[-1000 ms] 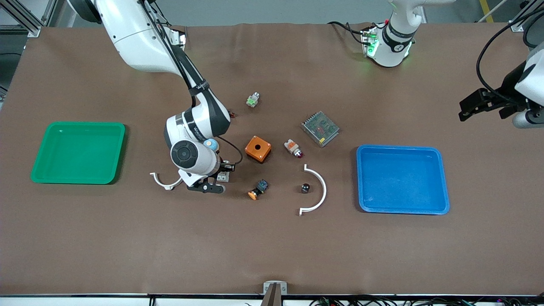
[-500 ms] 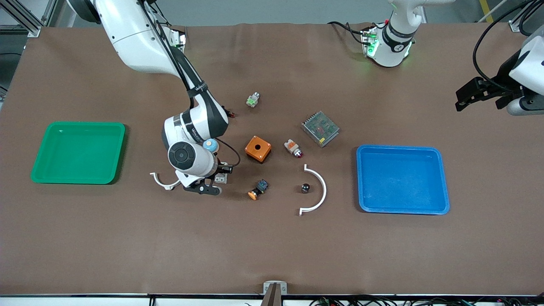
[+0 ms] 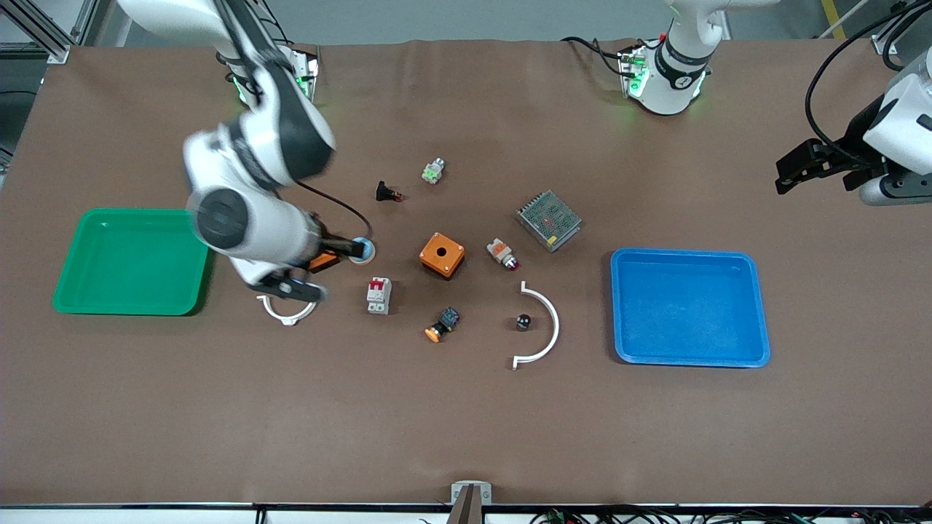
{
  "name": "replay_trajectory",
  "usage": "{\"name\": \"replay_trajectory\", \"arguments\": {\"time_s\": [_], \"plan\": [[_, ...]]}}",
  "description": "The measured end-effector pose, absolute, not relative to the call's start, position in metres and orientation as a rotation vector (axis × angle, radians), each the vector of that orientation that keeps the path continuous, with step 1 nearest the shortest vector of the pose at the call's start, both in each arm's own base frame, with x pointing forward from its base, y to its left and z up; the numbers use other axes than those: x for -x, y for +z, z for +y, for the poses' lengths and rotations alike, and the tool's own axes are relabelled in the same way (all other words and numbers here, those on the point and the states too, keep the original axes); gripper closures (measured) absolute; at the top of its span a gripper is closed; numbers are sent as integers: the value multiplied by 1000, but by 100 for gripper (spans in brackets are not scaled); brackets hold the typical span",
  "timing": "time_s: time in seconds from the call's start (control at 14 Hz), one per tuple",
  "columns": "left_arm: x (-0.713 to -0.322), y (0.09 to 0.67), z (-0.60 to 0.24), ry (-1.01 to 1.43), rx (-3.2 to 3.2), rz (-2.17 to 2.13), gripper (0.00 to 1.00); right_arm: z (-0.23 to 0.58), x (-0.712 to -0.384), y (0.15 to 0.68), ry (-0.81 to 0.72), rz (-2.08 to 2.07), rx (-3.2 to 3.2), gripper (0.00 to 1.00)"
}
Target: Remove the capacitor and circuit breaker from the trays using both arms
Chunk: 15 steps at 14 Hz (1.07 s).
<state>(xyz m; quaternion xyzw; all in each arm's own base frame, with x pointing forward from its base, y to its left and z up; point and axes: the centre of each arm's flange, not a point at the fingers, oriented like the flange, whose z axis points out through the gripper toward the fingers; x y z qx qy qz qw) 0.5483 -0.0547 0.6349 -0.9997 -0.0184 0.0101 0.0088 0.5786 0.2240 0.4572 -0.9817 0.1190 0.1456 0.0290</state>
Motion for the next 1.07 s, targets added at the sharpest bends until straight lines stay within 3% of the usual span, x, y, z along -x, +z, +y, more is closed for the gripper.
{"name": "replay_trajectory", "arguments": {"time_s": [0.14,0.64,1.07], "plan": [[-549,634,-45,34,3123,-85,0,154,-567,497,422,359,2990,0],[-553,628,-39,51,3124,-62,0,-31,-535,541,266,249,3035,0],[-553,628,-42,50,3124,-52,0,-63,-529,633,-5,211,3063,0]]}}
